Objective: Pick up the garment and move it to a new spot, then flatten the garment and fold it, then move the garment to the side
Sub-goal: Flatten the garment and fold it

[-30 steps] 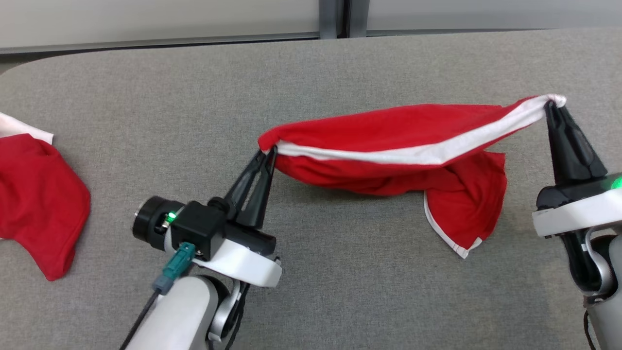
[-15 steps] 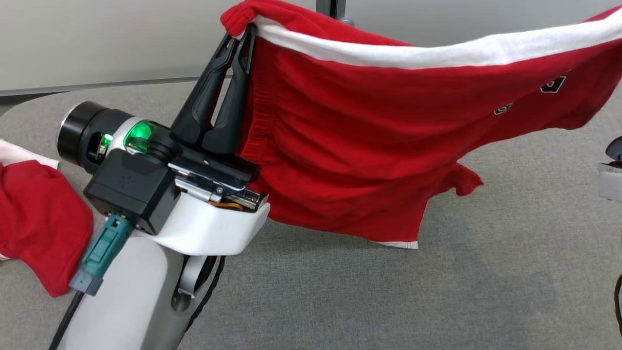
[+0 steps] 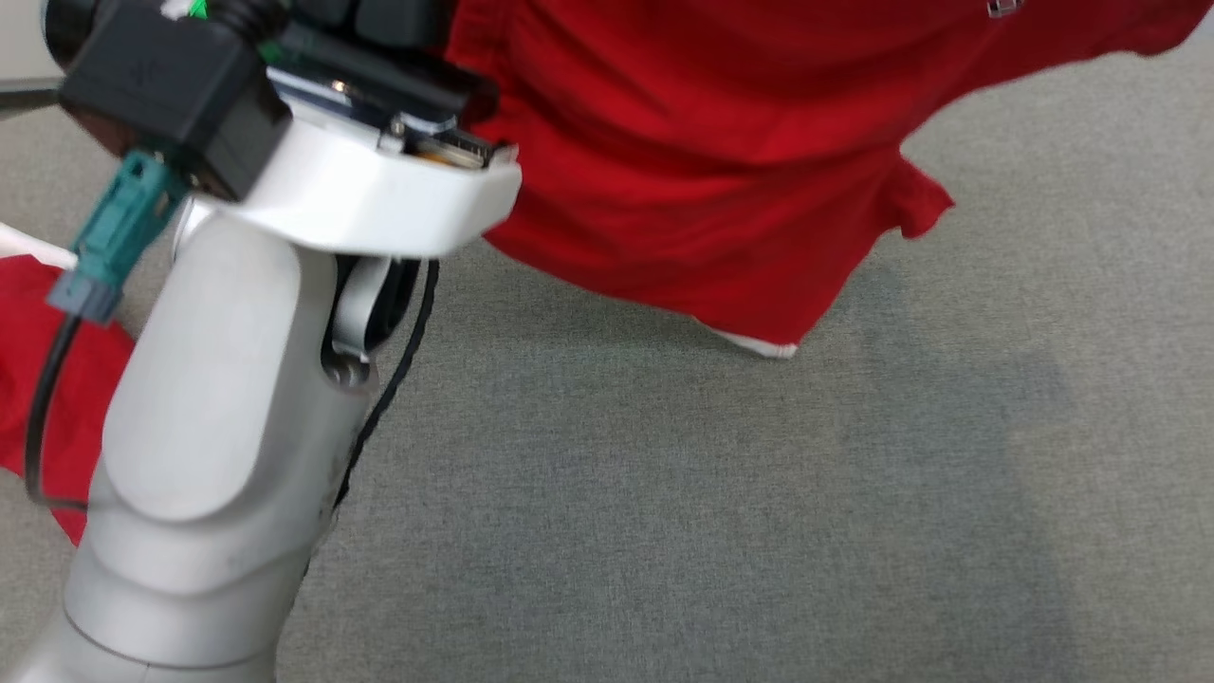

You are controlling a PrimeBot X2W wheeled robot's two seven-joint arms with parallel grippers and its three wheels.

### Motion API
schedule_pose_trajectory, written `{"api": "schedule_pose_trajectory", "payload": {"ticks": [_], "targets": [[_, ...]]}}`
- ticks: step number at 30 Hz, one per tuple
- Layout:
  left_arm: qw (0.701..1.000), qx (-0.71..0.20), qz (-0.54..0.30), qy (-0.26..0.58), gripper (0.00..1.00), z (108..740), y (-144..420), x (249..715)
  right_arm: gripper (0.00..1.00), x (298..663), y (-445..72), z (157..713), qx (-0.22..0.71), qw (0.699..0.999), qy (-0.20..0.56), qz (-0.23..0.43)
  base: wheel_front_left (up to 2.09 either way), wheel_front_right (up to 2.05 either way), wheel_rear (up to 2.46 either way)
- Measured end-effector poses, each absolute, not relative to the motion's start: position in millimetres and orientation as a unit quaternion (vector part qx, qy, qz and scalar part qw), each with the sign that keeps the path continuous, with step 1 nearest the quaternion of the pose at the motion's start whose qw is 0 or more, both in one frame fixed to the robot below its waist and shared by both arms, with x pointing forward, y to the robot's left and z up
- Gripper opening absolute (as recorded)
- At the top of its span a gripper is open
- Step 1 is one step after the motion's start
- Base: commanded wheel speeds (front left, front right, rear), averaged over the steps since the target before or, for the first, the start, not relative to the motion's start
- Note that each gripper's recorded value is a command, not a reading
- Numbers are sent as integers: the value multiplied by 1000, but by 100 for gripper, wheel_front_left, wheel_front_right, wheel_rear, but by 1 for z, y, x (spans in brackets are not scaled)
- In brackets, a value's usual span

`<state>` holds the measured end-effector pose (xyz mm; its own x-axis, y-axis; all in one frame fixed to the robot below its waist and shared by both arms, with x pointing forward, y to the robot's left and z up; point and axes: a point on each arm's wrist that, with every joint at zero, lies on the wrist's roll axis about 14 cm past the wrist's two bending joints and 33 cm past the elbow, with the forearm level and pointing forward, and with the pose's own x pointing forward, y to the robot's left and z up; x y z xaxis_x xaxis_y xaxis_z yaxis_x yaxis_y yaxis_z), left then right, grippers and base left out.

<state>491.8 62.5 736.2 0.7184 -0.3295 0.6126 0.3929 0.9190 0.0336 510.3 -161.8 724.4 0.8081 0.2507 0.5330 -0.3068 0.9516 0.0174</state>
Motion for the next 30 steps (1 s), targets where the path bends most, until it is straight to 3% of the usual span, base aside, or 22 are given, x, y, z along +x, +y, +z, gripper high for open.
{"api": "schedule_pose_trajectory", "payload": {"ticks": [10, 16, 23, 30], "targets": [[938, -58, -162, -302, 0, 727, 70, 594, 0, 605, -119, 746, 61, 936, -288, 193, 0, 0, 0], [965, -68, -146, -209, 0, 667, 73, 637, 0, 641, -86, 692, 61, 952, -208, 214, 0, 0, 0], [985, -101, -133, -44, 0, 540, 75, 642, 0, 646, -73, 565, 77, 974, -47, 206, 0, 0, 0], [981, -131, -118, 78, 0, 442, 79, 607, 0, 602, -81, 439, 115, 972, 100, 179, 0, 0, 0]]}}
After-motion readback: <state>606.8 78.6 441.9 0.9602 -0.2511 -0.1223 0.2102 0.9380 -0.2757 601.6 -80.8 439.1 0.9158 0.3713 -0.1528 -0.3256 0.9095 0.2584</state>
